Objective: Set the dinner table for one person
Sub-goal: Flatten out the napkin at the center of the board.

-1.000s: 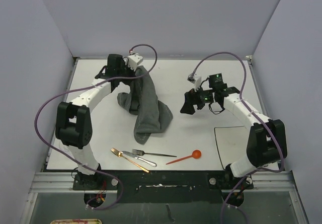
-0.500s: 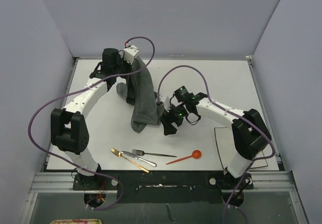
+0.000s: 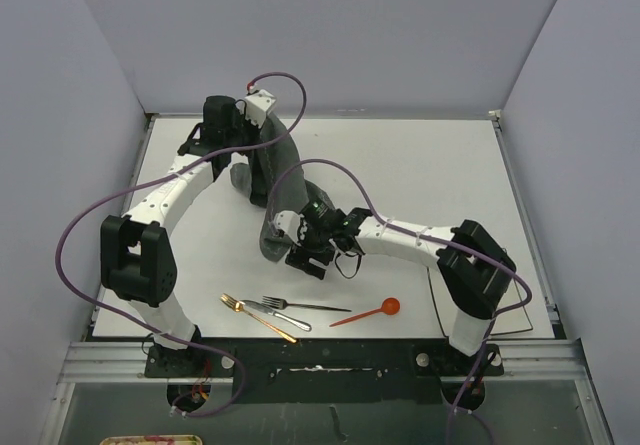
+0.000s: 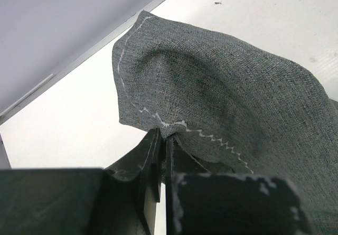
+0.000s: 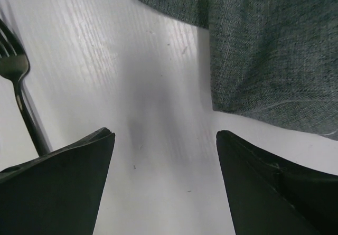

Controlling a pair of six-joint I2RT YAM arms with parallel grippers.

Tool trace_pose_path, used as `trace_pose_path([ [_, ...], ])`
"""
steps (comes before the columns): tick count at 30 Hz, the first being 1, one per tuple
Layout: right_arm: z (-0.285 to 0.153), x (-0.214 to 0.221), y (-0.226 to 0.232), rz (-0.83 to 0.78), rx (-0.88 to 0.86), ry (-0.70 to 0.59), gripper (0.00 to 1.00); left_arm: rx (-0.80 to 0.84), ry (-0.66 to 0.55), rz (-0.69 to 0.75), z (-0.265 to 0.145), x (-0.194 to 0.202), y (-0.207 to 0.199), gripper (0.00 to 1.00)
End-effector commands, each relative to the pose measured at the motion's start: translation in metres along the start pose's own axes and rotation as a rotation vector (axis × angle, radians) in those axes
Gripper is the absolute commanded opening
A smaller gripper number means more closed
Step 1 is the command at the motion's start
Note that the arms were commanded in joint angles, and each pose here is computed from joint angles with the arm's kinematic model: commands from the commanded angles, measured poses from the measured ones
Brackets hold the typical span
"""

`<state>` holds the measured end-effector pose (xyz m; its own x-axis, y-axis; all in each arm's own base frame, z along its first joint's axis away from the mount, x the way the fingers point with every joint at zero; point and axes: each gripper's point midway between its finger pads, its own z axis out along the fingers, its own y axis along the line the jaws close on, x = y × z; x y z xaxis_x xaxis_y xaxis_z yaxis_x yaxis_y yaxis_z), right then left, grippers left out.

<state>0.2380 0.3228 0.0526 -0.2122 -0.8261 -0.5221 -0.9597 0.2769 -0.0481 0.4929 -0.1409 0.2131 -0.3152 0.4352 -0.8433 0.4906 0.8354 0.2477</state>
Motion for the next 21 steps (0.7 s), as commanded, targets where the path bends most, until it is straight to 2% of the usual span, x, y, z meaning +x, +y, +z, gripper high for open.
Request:
trace_pose_path([
  [1,-0.010,-0.046,-0.021,-0.089,0.151,-0.114,0.79,-0.033,-0.083,-0.006,-0.015,-0.030,0.009,0.00],
  [7,-0.011,-0.068,-0.017,-0.208,0.219,-0.165,0.78,-0.005,-0.072,-0.035,-0.006,-0.024,0.003,0.00],
  [12,-0.002,-0.086,-0.003,-0.230,0.174,-0.196,0.73,0.005,-0.062,-0.055,0.000,-0.023,0.001,0.00],
  [21,0.023,-0.096,-0.002,-0.253,0.146,-0.193,0.72,0.024,-0.073,-0.077,-0.002,-0.028,-0.005,0.00],
])
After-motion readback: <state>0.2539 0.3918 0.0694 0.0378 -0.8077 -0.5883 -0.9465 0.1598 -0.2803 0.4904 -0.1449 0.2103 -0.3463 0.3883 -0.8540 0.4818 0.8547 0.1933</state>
